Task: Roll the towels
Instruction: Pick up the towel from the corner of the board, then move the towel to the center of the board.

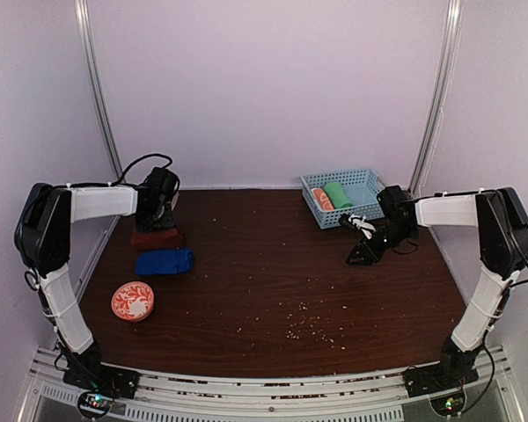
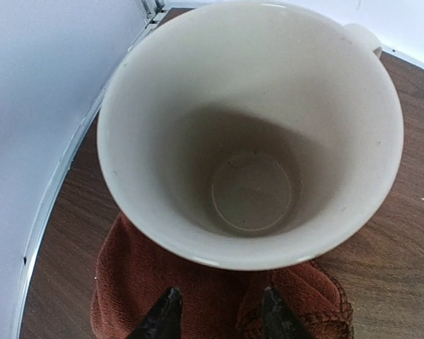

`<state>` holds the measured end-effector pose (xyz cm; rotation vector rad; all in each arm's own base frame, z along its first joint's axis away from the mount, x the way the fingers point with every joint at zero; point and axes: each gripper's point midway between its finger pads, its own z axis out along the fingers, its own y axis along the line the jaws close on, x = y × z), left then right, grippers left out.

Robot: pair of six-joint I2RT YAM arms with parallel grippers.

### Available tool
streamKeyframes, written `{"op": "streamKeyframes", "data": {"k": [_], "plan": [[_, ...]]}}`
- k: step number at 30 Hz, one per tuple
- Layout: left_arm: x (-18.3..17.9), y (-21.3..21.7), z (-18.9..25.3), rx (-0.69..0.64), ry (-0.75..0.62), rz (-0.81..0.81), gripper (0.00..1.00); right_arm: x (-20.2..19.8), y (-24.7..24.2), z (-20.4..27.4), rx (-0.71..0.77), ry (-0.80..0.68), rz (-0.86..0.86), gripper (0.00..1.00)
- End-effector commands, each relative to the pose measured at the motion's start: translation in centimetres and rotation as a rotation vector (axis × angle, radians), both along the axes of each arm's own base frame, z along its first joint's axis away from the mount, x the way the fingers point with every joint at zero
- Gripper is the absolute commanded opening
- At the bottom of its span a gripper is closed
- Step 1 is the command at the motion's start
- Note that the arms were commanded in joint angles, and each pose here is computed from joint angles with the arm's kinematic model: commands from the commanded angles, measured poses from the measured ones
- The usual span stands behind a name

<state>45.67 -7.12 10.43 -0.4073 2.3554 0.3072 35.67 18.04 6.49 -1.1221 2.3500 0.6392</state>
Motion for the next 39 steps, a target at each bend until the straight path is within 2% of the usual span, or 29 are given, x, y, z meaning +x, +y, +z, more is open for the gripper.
{"op": "streamKeyframes", "data": {"k": [1,4,8,12,17,19,21,23,27,31,35,37,39], "plan": [[0.8,-0.8,1.6,-0.076,-0.07,-0.003,0.38,0.1,0.4,0.0,0.006,0.009,0.026,0.36],[0.6,-1.2,2.0,-0.11,-0.09,-0.018,0.4,-0.1,0.6,-0.2,0.006,0.02,0.037,0.36],[0.8,-1.2,0.8,-0.077,-0.044,-0.035,0.55,-0.2,0.9,-0.4,0.001,0.027,0.048,0.36],[1.2,-1.1,0.2,-0.049,-0.03,-0.036,0.53,-0.5,1.1,-0.6,-0.004,0.034,0.057,0.37],[1.8,-1.0,0.2,-0.033,-0.041,-0.038,0.37,-0.5,1.1,-1.1,-0.014,0.046,0.057,0.37],[1.9,-0.9,0.1,-0.021,-0.037,-0.038,0.21,-0.5,1.1,-1.2,-0.017,0.05,0.059,0.37],[1.7,-0.7,0.9,-0.011,-0.037,-0.03,0.0,-0.6,1.2,-1.4,-0.022,0.054,0.06,0.37],[1.0,0.0,2.8,-0.006,-0.058,-0.006,0.0,-0.7,1.2,-1.4,-0.026,0.053,0.064,0.37],[-0.8,1.2,11.0,-0.008,-0.195,0.008,0.0,-0.6,1.2,-1.5,-0.033,0.049,0.064,0.37],[-2.4,1.2,23.5,-0.025,-0.436,-0.083,0.0,-0.7,1.5,-1.7,-0.037,0.058,0.075,0.37],[-4.7,-2.3,37.3,-0.053,-0.745,-0.343,0.0,-1.0,2.2,-1.7,-0.029,0.071,0.093,0.37],[-7.2,-7.6,43.5,-0.055,-0.889,-0.597,0.0,-1.0,2.7,-1.5,-0.012,0.076,0.083,0.37],[-11.4,-14.1,48.6,-0.023,-1.025,-0.859,0.0,-0.9,3.3,-0.6,0.026,0.083,0.084,0.36]]}}
